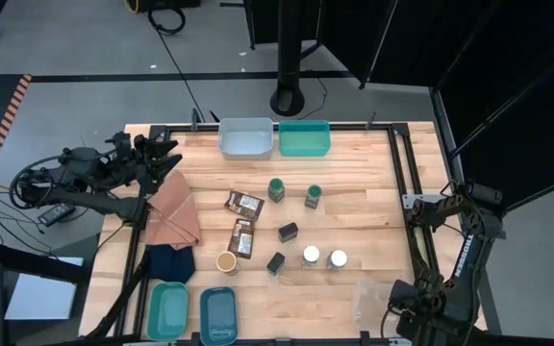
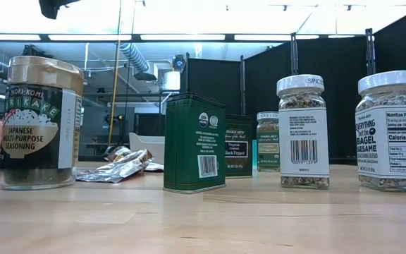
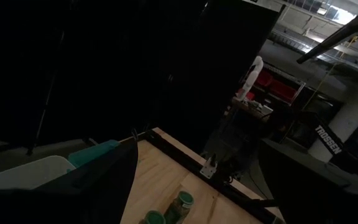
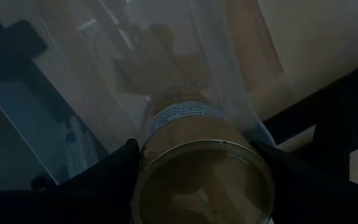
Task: Sort spices by type
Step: Put the top gold spice bottle into the transparent bin, then put the gold spice bottle into the transparent bin
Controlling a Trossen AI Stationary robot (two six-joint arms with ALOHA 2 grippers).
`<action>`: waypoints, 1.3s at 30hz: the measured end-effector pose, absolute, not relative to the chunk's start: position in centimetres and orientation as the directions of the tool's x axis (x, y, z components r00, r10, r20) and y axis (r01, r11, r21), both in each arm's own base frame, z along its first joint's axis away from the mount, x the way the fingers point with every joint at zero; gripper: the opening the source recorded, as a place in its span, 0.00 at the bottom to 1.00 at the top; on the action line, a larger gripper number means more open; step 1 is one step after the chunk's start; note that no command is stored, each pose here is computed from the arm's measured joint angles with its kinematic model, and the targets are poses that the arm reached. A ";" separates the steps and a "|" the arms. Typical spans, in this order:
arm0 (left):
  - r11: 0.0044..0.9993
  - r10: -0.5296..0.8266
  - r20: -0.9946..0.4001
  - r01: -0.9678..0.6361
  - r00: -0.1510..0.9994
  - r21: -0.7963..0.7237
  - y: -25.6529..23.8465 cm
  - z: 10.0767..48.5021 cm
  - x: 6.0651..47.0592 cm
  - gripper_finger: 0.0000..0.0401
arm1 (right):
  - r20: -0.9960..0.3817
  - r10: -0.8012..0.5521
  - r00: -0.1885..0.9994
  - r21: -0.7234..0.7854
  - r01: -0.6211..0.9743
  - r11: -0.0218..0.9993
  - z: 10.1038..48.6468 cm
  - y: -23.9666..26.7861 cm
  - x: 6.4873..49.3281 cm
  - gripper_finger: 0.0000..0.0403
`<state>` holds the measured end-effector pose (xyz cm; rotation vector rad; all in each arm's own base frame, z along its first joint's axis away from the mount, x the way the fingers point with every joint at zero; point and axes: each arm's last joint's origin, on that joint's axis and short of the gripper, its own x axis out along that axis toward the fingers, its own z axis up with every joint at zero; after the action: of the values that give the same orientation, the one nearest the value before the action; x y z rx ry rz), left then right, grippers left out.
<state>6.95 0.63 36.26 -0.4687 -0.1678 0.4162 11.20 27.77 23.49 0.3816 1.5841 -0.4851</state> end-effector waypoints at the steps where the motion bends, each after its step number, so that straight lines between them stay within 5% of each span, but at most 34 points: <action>1: 0.810 0.425 0.062 -0.350 0.903 -0.470 0.6 36.3 7.0 0.84 | -0.996 -0.049 -0.074 -0.081 0.522 0.849 23.5 27.7 11.2 0.77; 6: 0.811 0.425 0.062 -0.349 0.903 -0.470 0.6 36.3 7.0 0.84 | -0.995 -0.058 -0.081 -0.092 0.524 0.847 23.5 27.7 11.1 0.92; 24: 0.811 0.424 0.062 -0.348 0.904 -0.470 0.6 36.3 7.0 0.84 | -0.999 -0.001 -0.047 -0.023 0.469 0.883 26.3 24.6 13.1 0.87; 31: 0.811 0.424 0.062 -0.348 0.904 -0.470 0.6 36.3 7.0 0.84 | -0.995 -0.005 0.100 0.043 0.463 0.885 29.2 20.5 15.1 0.87; 39: 0.817 0.423 0.062 -0.351 0.904 -0.458 0.6 36.3 7.0 0.84 | -0.923 -0.196 0.332 -0.036 0.431 0.902 31.0 14.8 19.3 0.87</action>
<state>6.96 0.62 36.26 -0.4553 -0.1643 0.4145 19.27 14.78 30.98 0.2305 1.1644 -0.4139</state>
